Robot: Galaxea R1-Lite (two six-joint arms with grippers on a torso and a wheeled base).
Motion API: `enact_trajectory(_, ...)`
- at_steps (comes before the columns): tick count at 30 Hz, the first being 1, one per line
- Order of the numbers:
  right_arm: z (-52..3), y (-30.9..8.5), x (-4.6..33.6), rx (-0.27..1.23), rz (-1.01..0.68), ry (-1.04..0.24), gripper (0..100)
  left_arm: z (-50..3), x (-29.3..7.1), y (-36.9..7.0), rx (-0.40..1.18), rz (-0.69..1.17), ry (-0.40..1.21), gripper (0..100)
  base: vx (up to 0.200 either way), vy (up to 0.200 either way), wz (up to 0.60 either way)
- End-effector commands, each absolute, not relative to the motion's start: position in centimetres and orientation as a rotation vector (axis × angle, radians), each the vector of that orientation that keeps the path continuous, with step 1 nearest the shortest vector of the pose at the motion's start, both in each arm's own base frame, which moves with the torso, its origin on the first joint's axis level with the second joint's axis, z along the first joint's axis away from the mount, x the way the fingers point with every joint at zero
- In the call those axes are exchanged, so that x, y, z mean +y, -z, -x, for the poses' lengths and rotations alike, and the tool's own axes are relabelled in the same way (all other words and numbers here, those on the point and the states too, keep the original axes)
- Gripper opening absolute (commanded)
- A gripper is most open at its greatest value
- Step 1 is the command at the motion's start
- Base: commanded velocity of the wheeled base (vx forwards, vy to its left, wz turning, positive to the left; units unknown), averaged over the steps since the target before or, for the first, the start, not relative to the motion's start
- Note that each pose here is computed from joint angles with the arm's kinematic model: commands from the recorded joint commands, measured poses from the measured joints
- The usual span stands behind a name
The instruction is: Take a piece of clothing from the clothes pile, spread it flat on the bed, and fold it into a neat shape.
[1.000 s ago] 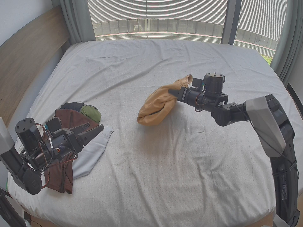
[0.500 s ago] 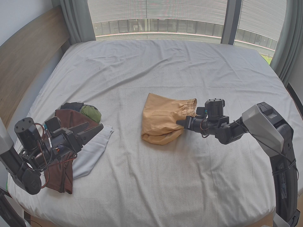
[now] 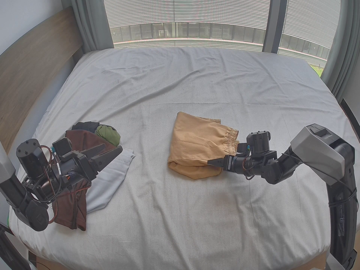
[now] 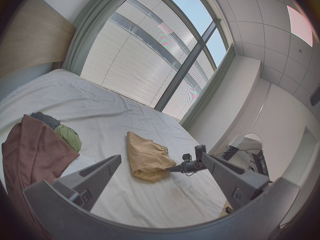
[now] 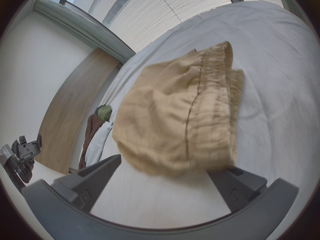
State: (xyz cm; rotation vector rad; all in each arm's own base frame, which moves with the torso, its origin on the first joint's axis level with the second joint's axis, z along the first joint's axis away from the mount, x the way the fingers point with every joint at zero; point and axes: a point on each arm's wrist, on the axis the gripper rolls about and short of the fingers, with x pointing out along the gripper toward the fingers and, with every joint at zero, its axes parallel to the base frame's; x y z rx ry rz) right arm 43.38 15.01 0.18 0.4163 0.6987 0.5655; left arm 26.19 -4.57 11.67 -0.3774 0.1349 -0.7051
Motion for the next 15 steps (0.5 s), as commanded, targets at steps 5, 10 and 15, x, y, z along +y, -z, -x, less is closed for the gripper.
enact_trajectory(5, -36.4, -4.5, 16.2, 0.763, -0.366, -0.65, 100, -26.2, -4.6, -11.9, 0.125, 0.38, 0.707, 100, 0.0, 0.0, 0.0)
enact_trajectory(10, -35.1, -10.1, 17.4, 0.653, -0.394, -0.799, 100, -26.3, -4.5, -12.0, 0.124, 0.384, 0.706, 100, 0.0, 0.0, 0.0)
enact_trajectory(15, -37.7, -13.5, 17.7, 0.54, -0.471, -0.807, 100, -26.3, -4.5, -12.1, 0.122, 0.39, 0.707, 100, 0.0, 0.0, 0.0)
